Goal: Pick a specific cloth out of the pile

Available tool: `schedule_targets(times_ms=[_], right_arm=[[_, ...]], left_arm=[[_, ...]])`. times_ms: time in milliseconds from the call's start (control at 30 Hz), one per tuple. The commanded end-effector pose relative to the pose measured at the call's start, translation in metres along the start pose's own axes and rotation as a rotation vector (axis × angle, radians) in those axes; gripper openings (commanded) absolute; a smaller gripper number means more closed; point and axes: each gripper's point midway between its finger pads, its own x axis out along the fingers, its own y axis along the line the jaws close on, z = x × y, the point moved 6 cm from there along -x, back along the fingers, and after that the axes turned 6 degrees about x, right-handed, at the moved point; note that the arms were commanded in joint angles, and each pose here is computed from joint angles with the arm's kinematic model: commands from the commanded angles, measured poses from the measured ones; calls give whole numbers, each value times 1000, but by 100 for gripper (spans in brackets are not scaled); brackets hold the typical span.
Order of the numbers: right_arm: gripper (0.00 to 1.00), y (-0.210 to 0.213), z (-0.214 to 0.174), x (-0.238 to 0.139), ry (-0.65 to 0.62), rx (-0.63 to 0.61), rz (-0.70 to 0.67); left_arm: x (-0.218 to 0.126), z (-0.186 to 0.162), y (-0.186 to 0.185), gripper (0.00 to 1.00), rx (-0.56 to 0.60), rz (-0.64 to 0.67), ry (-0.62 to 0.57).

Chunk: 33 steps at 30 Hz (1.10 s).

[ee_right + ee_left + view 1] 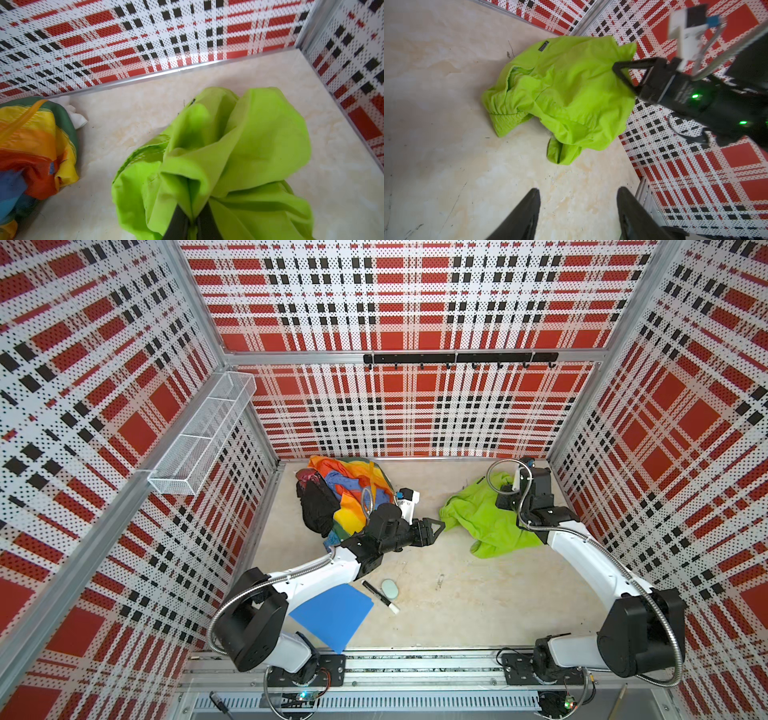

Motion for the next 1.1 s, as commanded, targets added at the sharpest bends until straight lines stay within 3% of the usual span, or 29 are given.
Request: schedule_targets(times_ms=[0, 133, 200, 400, 567, 733, 867, 1067], right_arm=[[7, 21, 36, -26, -115, -38, 14], [7, 47, 14, -12, -3, -65, 184], [7, 53, -5, -1, 54, -75, 237], [7, 48, -61, 37, 196, -93, 241], [7, 31, -112, 59, 275, -98, 216], [7, 15, -153, 72, 344, -107, 175], [7, 10, -151, 65, 326, -111, 149], [7, 11, -110, 29, 230, -98, 149]], left_arm=[[10, 5, -3, 58, 18, 11, -12], [24, -6, 4, 47, -13, 26, 20], [27, -9, 5, 47, -21, 24, 25], [27, -16, 12, 47, -40, 42, 37], [22, -14, 20, 59, -52, 58, 28], [22, -9, 30, 64, -65, 75, 23], [21, -3, 45, 77, -52, 161, 15], [54, 4, 68, 77, 30, 319, 99]])
